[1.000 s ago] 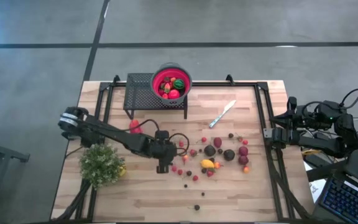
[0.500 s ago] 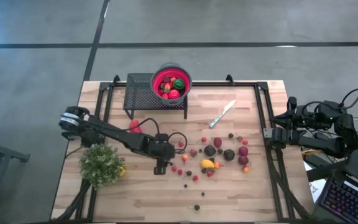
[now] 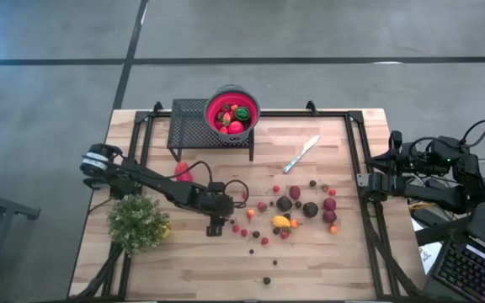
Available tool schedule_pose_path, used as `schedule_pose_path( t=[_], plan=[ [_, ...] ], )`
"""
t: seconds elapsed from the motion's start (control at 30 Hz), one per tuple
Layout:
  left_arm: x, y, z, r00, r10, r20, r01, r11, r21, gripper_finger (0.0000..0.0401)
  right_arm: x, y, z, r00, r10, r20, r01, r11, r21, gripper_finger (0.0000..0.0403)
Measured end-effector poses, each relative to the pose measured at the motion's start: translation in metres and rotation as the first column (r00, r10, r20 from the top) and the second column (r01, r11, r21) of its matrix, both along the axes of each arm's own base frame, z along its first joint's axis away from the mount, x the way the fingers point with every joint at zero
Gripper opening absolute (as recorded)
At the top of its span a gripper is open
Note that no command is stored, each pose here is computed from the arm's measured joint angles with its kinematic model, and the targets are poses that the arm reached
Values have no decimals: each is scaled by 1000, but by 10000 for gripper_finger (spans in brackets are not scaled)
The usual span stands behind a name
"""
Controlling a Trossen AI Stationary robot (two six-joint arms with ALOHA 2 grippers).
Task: Pick & Place Fruit
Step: Put the red raspberry into the red gray strainer bowl on the shelf
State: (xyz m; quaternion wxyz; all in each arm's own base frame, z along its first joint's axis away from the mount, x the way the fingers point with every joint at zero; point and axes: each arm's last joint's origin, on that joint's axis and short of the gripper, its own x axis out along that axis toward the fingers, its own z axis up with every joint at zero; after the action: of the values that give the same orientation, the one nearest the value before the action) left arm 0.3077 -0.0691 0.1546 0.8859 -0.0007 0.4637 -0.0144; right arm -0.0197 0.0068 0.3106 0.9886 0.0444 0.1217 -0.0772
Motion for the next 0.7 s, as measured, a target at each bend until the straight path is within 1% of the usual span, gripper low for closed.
schedule_pose_path(
  t=[0.2,0.47,0.53,0.7],
  plan=[
    [-4,2,-9,1000,0,20,0,1000,-3,189,0,0,0,1000,0,-1,0,1000,-1,8],
    [-4,2,-9,999,-20,38,20,1000,7,172,0,0,0,1000,0,0,0,1000,0,8],
    [-5,2,-11,998,-21,57,21,1000,5,168,0,0,0,1000,0,0,0,1000,-1,8],
    [-9,3,-17,998,-18,57,18,1000,2,155,0,0,0,1000,0,0,0,1000,-1,8]
  ],
)
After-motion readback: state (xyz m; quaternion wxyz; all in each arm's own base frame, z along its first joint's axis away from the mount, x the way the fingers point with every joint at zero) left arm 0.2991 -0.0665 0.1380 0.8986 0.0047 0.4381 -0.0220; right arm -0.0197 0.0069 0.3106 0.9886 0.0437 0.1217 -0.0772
